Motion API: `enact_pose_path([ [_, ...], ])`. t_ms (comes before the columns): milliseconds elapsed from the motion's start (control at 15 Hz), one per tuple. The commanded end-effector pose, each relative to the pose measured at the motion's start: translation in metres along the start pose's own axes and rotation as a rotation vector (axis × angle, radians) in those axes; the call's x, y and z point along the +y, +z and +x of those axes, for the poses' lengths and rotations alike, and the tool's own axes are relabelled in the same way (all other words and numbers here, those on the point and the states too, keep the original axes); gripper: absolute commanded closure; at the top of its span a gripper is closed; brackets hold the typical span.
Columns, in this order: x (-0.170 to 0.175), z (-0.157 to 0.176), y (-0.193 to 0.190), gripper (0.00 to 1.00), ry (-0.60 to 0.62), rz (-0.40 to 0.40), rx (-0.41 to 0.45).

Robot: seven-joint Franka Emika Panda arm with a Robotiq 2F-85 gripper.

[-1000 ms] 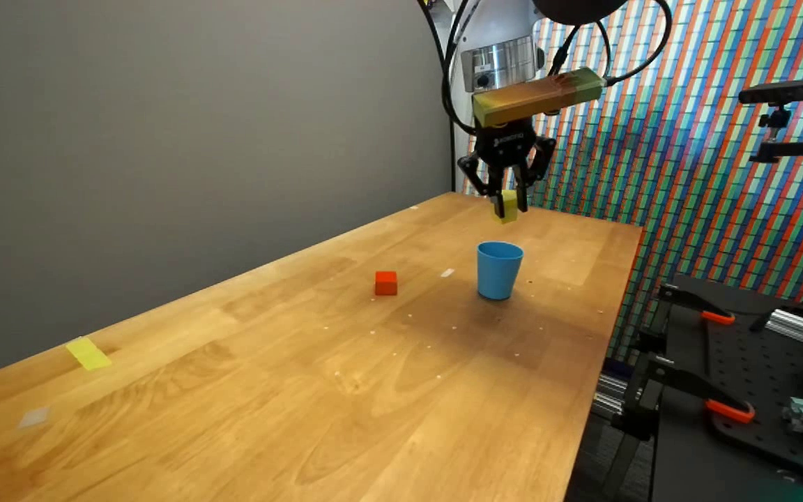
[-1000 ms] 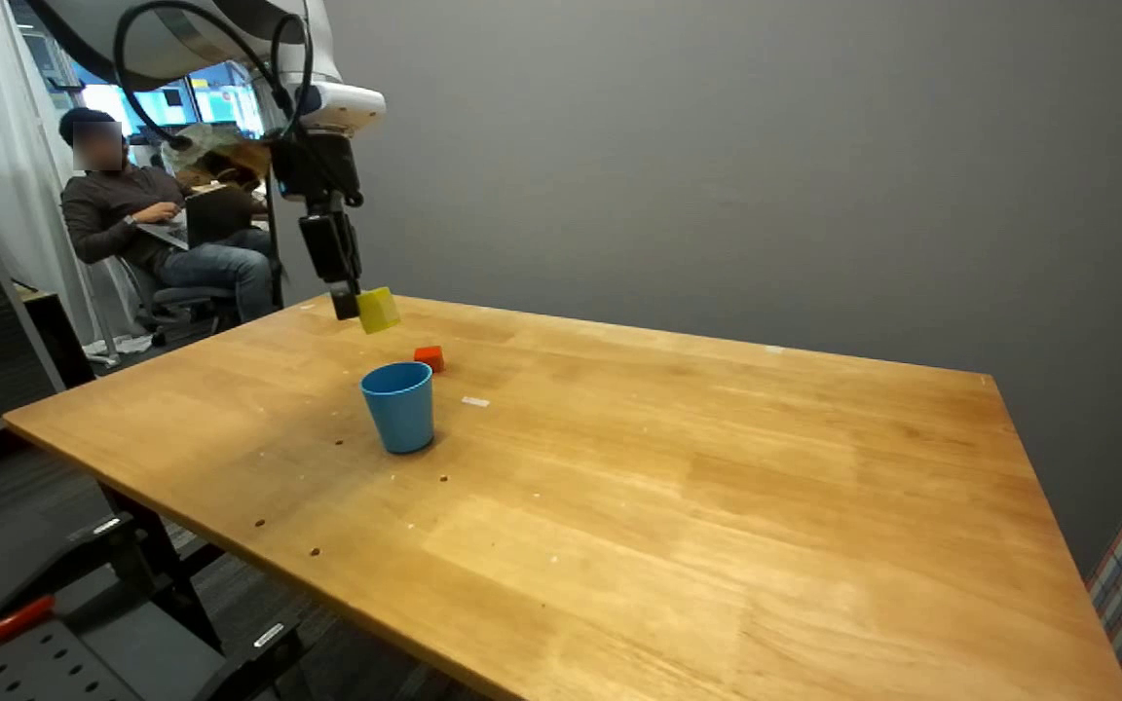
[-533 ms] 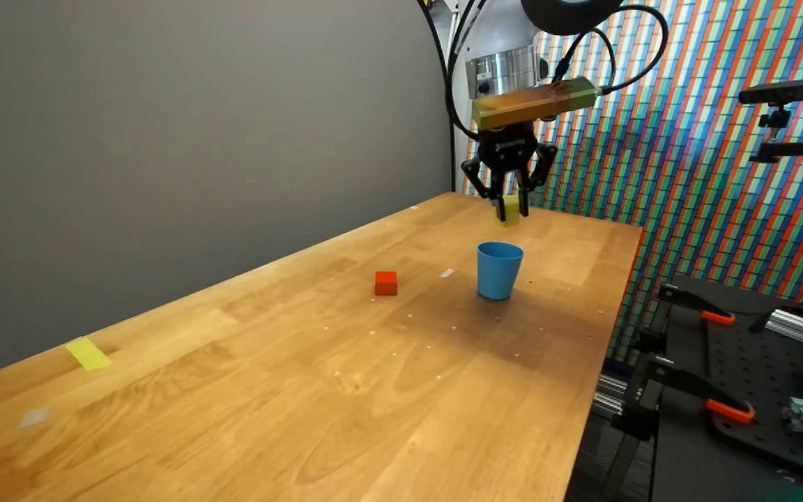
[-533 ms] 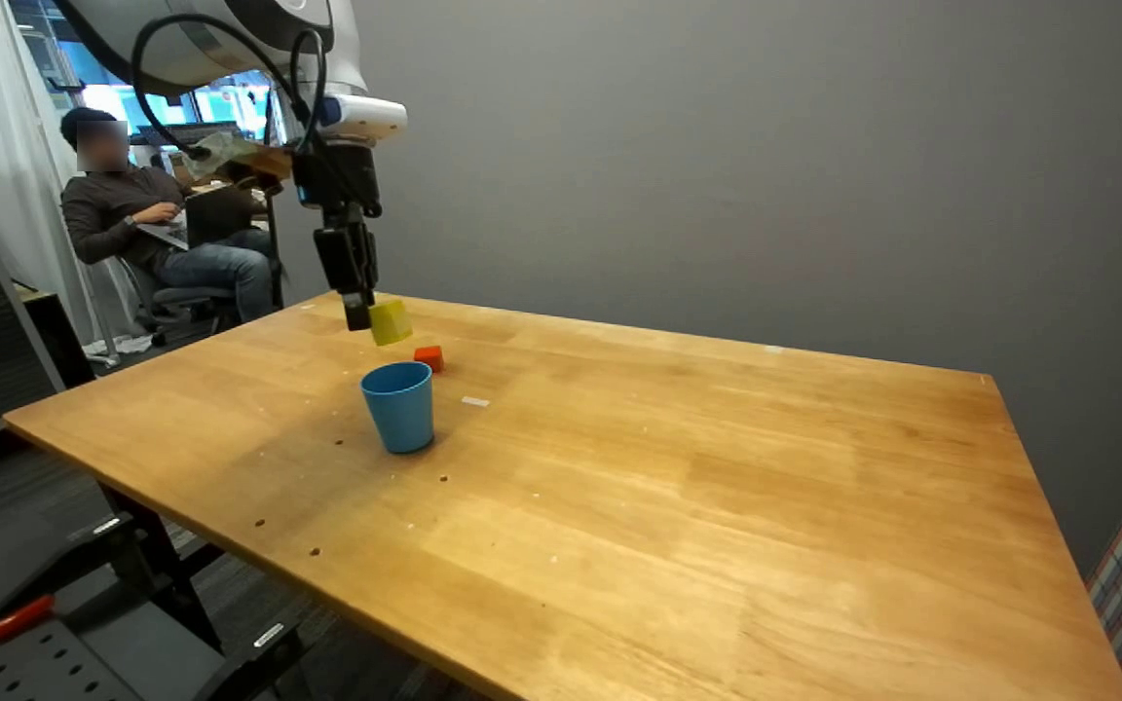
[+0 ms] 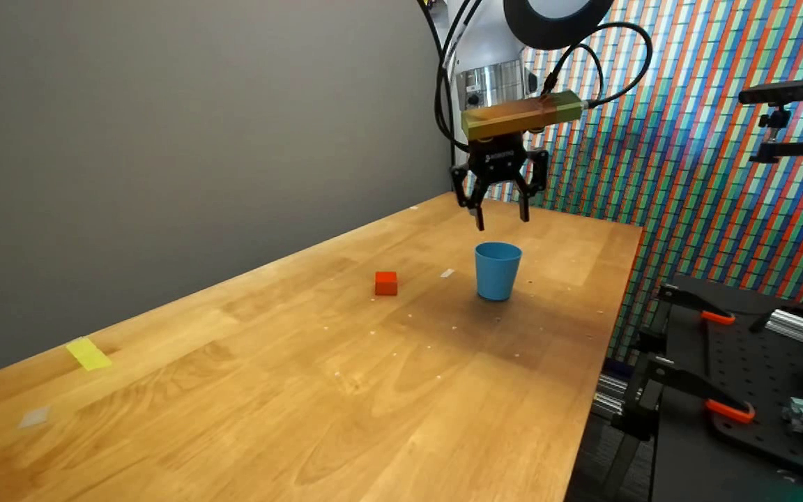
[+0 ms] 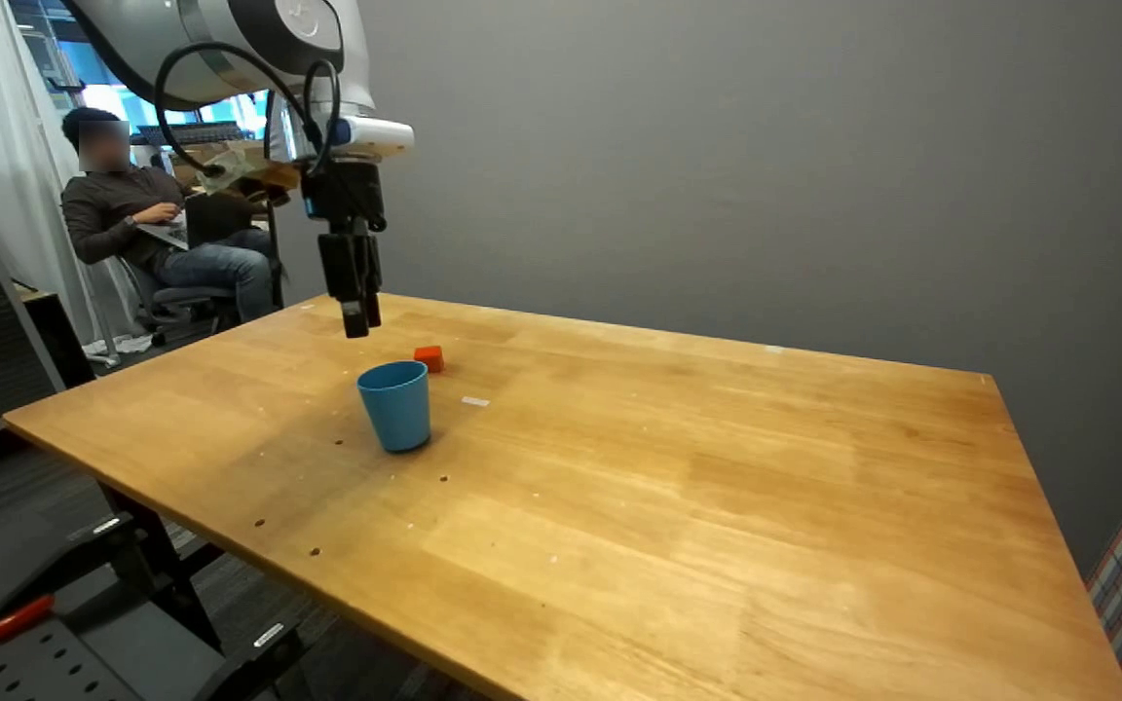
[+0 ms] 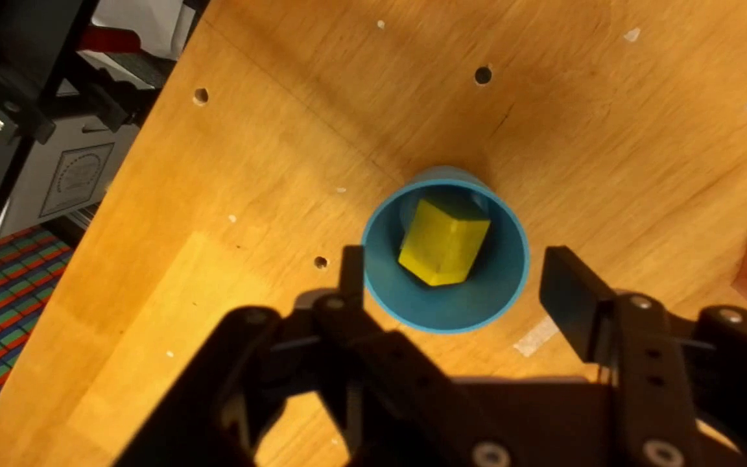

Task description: Put the yellow cube in the cup

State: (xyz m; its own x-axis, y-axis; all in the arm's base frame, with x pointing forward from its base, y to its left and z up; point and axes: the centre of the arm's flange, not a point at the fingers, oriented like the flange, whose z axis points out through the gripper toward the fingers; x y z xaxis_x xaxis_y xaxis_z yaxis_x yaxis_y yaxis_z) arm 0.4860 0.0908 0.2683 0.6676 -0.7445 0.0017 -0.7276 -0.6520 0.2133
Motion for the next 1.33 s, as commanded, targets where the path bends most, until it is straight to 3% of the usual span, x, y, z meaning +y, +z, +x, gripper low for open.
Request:
enact_pose_path([
  [0, -0.002, 0.002, -0.012, 0.00, -0.034, 0.043, -0.016],
  [133, 0.000, -0.015, -0.029, 0.00, -0.156, 0.071, -0.079],
  [467, 0.004, -0.065, -0.084, 0.00, -0.434, 0.088, -0.134],
  [933, 0.031, -0.127, -0.162, 0.00, -0.807, -0.050, -0.126],
  [1067, 0.040, -0.134, -0.180, 0.00, -0.875, -0.039, -0.132],
  [1133, 0.028, -0.132, -0.156, 0.00, -0.802, -0.045, -0.136],
  [1267, 0.034, -0.136, -0.168, 0.00, -0.841, -0.040, -0.125],
])
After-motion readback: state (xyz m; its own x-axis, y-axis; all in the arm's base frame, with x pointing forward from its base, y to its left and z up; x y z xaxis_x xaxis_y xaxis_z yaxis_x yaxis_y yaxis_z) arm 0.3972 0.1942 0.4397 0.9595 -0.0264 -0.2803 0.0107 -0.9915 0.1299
